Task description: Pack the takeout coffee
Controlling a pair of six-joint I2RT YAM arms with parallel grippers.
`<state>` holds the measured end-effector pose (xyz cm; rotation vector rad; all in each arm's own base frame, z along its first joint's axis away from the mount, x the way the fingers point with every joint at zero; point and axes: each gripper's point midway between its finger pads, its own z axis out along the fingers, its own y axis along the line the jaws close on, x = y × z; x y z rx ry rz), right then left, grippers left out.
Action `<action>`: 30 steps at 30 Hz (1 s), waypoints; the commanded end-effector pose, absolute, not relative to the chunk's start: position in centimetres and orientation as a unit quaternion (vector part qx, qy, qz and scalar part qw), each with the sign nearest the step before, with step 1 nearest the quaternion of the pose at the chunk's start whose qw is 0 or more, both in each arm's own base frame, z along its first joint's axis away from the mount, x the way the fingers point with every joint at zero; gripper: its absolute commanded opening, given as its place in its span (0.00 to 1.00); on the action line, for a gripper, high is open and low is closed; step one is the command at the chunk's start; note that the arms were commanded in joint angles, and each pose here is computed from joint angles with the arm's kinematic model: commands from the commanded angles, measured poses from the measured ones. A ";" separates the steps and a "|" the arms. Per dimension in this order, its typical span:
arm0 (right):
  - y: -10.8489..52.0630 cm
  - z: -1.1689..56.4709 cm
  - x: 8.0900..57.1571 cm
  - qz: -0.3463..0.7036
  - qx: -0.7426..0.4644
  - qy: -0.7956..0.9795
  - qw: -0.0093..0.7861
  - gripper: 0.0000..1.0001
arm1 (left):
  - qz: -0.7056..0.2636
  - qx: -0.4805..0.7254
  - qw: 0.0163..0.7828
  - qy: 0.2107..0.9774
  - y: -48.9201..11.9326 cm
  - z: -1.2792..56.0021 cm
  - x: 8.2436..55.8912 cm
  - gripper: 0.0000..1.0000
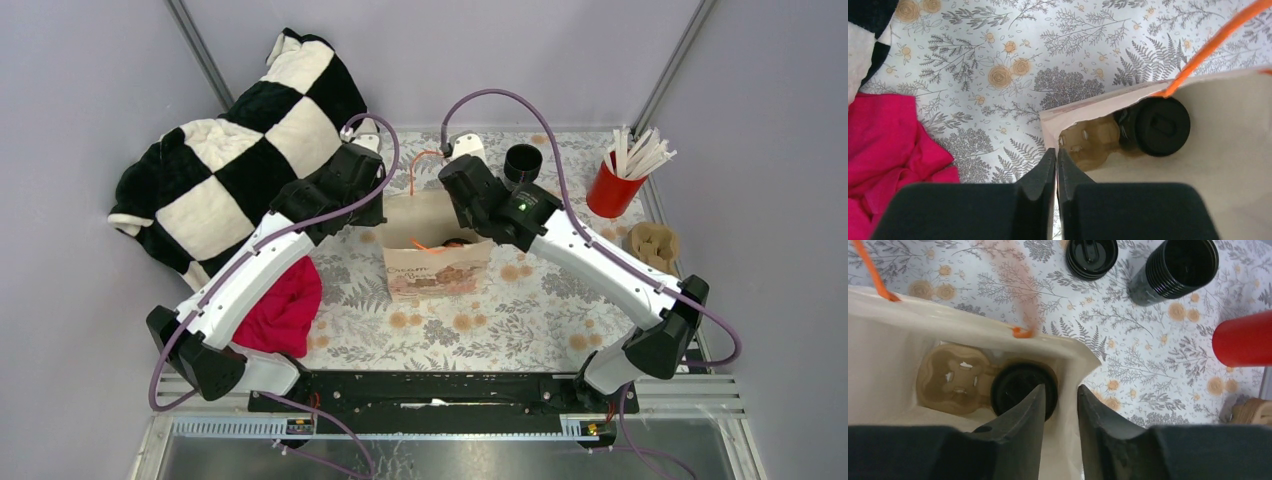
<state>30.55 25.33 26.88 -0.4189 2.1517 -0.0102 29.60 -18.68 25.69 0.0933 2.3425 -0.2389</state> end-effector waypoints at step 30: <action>-7.8 27.4 48.5 -0.108 0.190 0.894 0.391 0.76 | -0.092 0.048 0.526 0.844 -13.7 38.4 27.8 0.99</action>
